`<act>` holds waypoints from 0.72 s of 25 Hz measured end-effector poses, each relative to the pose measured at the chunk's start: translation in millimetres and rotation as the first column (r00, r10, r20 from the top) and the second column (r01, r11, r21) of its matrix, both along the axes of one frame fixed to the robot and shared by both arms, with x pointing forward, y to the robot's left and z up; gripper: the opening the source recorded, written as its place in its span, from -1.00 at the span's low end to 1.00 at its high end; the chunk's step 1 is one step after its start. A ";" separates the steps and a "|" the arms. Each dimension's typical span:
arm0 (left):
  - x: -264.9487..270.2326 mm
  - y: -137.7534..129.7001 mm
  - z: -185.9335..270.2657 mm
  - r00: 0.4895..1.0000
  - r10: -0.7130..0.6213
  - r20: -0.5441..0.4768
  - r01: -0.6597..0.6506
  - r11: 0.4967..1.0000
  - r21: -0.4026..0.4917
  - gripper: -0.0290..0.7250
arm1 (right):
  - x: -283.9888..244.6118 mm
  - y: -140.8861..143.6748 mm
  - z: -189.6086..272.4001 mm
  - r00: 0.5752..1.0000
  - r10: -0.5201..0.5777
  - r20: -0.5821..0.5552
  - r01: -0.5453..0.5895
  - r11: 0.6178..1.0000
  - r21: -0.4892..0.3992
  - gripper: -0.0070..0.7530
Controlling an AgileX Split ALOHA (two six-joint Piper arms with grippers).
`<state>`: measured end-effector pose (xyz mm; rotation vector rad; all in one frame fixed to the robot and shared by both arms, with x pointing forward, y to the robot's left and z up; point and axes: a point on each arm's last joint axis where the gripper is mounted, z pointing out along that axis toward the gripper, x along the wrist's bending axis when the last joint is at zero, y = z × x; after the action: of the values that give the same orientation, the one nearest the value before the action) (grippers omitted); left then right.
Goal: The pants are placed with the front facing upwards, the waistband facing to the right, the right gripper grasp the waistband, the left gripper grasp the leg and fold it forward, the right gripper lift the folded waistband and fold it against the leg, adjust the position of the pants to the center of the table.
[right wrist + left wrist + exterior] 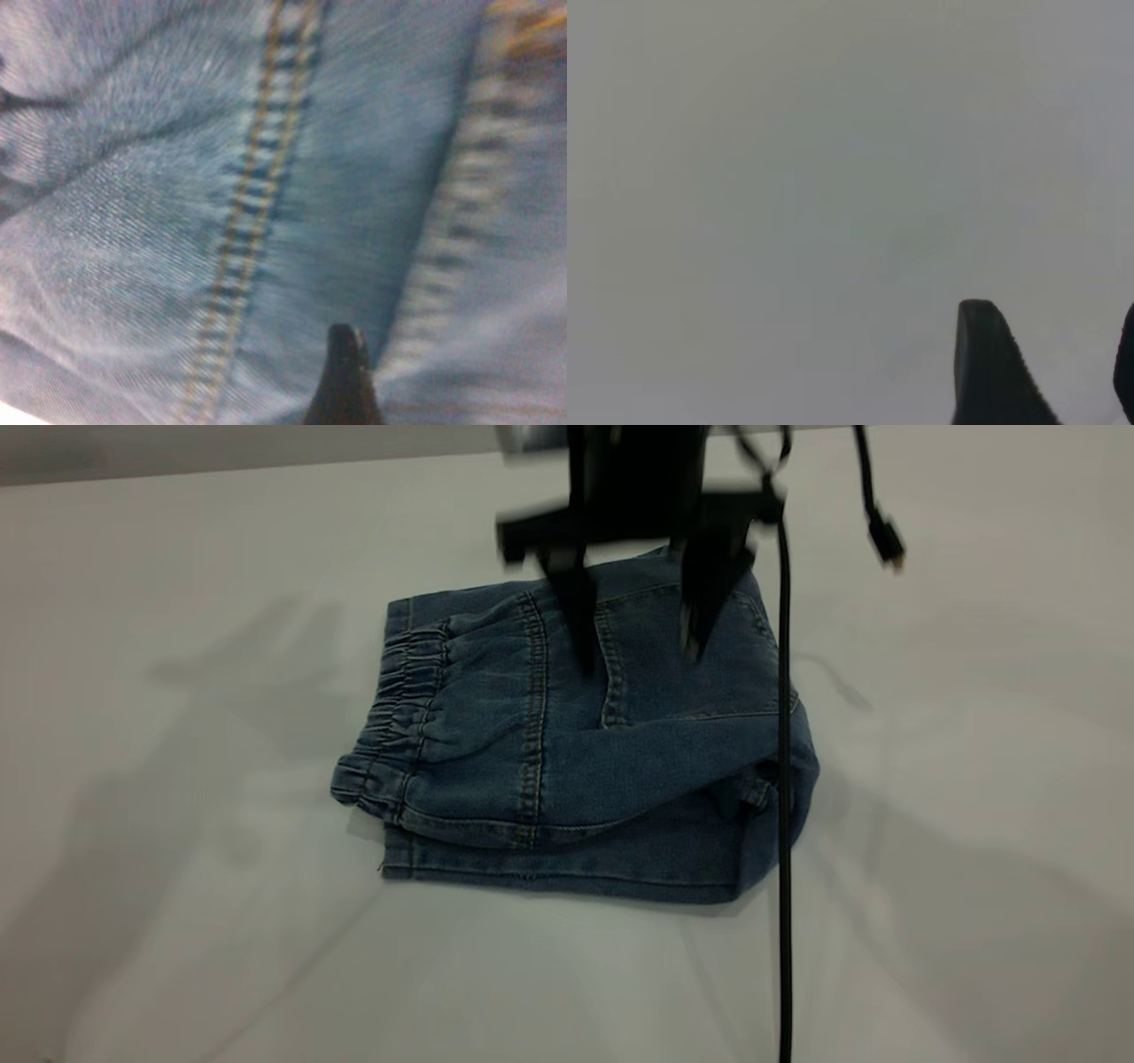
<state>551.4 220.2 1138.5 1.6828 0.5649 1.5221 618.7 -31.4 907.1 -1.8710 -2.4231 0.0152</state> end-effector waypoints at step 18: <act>-90.4 23.5 74.5 0.995 -0.002 0.096 0.013 0.993 -0.116 -0.07 | -128.8 -14.8 256.3 0.752 0.390 0.531 -0.535 0.831 0.148 0.25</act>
<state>461.0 243.7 1213.1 1.5136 0.5845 1.5258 489.9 -46.2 1163.4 -1.1906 -2.9429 -0.8321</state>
